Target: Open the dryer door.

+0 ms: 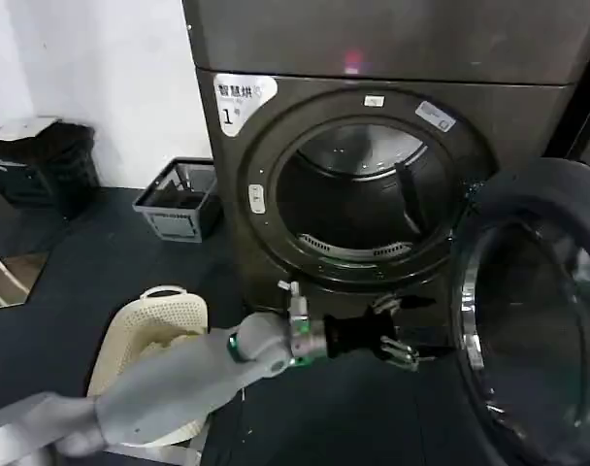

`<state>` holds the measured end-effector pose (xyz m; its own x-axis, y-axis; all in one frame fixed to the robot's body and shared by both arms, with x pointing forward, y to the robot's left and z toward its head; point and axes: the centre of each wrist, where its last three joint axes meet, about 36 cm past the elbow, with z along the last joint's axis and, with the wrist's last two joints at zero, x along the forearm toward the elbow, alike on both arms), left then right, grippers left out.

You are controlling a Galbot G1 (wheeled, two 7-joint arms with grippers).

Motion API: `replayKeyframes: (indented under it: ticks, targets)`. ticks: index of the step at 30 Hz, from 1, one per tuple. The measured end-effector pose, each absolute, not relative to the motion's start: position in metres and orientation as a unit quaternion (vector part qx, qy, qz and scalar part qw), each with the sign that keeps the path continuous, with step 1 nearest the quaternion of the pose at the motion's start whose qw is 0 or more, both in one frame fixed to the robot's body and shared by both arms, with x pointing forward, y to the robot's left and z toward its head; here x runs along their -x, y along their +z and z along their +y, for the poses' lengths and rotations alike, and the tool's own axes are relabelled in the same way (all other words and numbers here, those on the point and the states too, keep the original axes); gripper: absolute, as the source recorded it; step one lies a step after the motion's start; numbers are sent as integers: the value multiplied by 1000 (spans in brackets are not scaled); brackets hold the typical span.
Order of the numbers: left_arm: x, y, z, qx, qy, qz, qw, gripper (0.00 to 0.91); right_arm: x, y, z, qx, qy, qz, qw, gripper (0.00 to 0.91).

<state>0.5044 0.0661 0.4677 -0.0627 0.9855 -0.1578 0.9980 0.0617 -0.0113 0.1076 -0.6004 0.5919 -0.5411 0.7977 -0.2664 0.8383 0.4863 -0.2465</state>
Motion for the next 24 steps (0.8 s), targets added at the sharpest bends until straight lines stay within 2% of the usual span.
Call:
replayKeyframes:
  ticks: [12,24]
  targets:
    - [-511,470,8,-694,-61,715,47,907,-78,613,-607,-506,-194,839,51,907]
    - [-516,485,-55,-700,-67,709,58,907,-68,619,-610,-516,-201,831,51,907]
